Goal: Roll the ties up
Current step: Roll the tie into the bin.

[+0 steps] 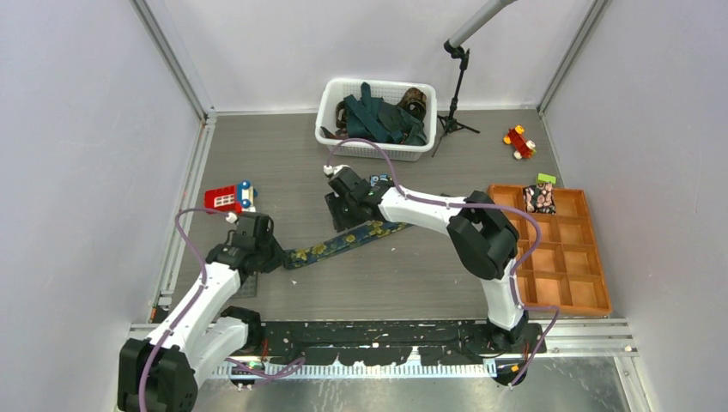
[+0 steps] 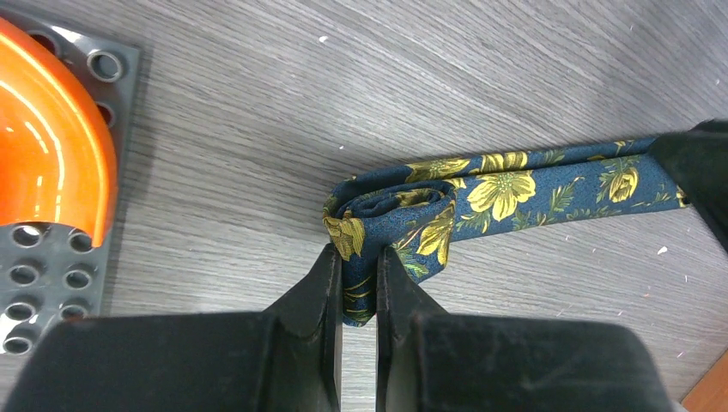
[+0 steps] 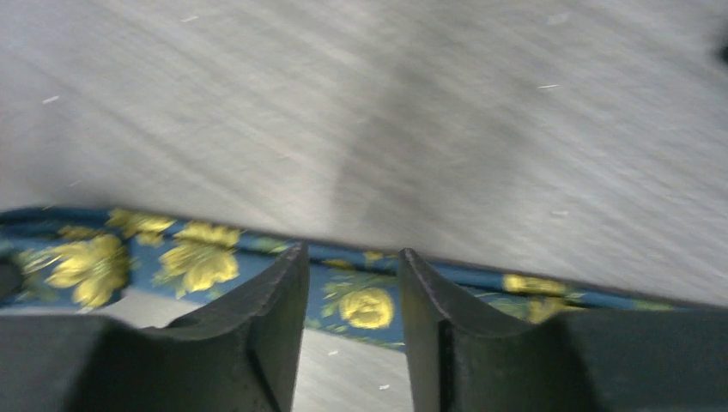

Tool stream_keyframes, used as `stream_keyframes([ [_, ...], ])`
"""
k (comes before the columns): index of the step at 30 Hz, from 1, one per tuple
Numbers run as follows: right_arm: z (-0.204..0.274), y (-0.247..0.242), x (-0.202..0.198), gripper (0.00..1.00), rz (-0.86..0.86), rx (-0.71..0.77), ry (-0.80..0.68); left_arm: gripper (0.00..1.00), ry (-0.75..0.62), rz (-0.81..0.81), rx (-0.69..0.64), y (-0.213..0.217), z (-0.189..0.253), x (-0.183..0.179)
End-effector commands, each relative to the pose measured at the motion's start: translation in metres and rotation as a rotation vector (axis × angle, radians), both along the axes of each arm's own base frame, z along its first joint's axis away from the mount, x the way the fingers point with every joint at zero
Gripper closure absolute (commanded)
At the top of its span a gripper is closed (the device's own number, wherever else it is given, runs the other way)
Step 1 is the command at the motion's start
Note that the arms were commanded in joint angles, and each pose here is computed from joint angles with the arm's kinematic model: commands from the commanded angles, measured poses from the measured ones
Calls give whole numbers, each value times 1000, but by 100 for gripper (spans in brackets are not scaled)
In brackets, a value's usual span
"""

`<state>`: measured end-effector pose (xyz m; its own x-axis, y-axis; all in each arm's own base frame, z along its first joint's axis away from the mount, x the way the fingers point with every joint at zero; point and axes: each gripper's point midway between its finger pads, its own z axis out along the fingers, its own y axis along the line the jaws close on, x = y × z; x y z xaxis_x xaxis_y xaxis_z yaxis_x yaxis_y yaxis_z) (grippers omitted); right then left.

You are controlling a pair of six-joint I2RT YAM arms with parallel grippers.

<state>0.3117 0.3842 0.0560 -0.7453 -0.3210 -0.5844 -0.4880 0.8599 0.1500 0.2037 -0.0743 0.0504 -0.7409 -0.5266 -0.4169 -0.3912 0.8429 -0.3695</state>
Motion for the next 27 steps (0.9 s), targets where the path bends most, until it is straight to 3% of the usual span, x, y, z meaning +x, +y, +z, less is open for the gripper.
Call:
stream_keyframes([
  [1,52,59,-37,59,126,298,127,100,6,-4,58,9,15,2],
  [5,60,91,-56,69,166,424,214,100,9,-10,65,9,25,5],
  [10,57,118,-76,82,210,471,277,100,15,-17,77,10,31,5],
  [27,27,145,-93,91,222,479,366,100,15,-42,72,6,47,8],
])
